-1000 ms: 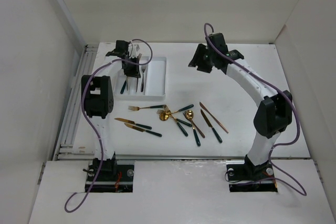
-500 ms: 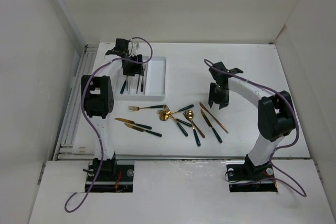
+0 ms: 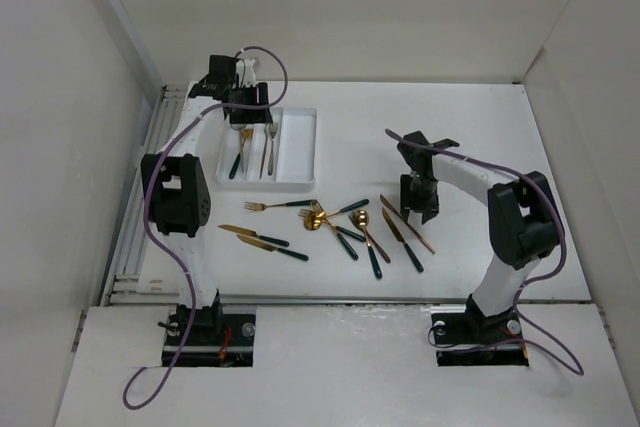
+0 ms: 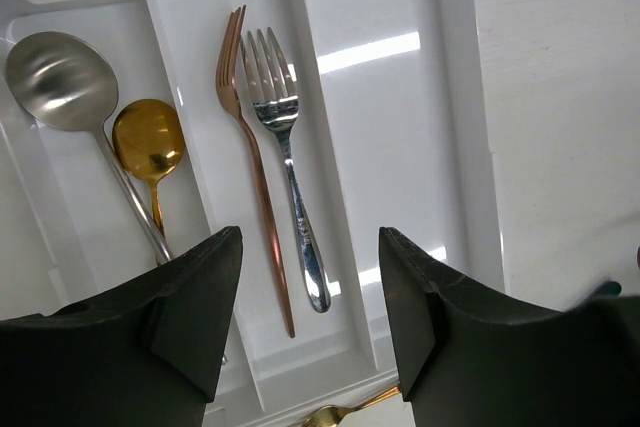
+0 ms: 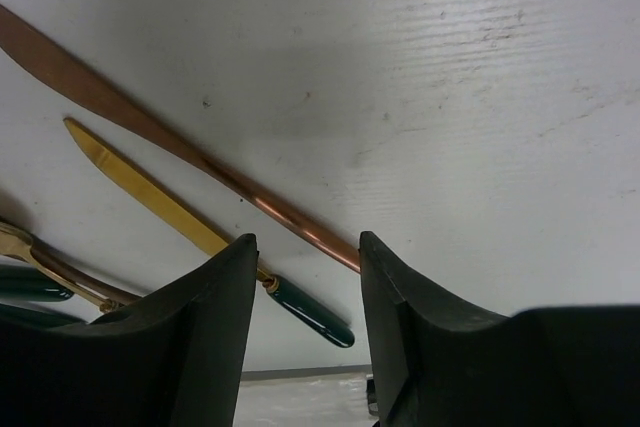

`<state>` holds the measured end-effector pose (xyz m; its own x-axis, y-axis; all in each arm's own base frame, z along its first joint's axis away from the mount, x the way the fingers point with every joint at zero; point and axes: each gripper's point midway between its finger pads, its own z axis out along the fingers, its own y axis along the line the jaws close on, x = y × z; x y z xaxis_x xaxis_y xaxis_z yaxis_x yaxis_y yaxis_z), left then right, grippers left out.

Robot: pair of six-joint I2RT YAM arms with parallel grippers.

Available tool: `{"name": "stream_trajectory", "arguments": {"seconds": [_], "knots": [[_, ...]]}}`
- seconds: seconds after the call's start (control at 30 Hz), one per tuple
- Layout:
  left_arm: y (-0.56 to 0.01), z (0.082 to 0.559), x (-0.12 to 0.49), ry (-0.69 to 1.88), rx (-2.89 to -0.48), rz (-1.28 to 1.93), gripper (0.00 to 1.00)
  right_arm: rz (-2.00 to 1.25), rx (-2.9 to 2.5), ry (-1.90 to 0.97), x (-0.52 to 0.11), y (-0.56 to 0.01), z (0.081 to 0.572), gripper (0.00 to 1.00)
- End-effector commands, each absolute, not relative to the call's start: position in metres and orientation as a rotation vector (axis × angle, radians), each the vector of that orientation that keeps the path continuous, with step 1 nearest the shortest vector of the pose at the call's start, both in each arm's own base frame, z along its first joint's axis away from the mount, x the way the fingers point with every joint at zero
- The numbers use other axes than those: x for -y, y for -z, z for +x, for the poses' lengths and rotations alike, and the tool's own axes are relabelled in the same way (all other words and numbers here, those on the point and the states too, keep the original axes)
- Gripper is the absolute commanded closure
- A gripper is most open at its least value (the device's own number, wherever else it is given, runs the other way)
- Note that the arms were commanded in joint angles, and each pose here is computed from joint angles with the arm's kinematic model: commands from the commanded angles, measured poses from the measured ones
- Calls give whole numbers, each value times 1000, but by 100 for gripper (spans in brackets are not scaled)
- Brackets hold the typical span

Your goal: Sort the eating utensils into containers

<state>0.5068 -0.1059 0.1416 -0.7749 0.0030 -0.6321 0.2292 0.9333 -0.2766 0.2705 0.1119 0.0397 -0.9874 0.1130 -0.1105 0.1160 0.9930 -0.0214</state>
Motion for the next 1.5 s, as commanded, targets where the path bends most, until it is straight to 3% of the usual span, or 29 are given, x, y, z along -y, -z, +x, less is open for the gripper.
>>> {"name": "stream_trajectory", "arguments": {"seconds": [0.0, 0.33, 0.53, 0.57, 0.6, 0.87, 1.03, 1.3, 1.47], "knots": [[-182, 507, 107, 462, -2340, 191, 46, 107, -3055, 40, -117, -30, 267, 49], [-177, 507, 109, 476, -2350, 195, 46, 24, -3060, 163, -124, -5, 280, 52], [-180, 506, 107, 461, -2349, 201, 45, -7, -3045, 191, -121, 5, 287, 85], [-180, 506, 107, 461, -2349, 201, 43, -22, -3030, 202, -120, 5, 290, 96], [-179, 506, 106, 450, -2350, 197, 43, -21, -3022, 222, -118, 5, 291, 100], [-180, 506, 107, 461, -2349, 201, 42, -10, -2929, 371, -104, -11, 315, 100], [-191, 500, 114, 507, -2324, 256, 34, 59, -2757, 168, -129, -68, 351, 100], [-217, 491, 135, 542, -2258, 416, 32, 181, -2455, -223, -182, -170, 413, 100], [-215, 495, 128, 491, -2276, 366, 32, 127, -2301, -409, -249, -223, 454, 100]]}}
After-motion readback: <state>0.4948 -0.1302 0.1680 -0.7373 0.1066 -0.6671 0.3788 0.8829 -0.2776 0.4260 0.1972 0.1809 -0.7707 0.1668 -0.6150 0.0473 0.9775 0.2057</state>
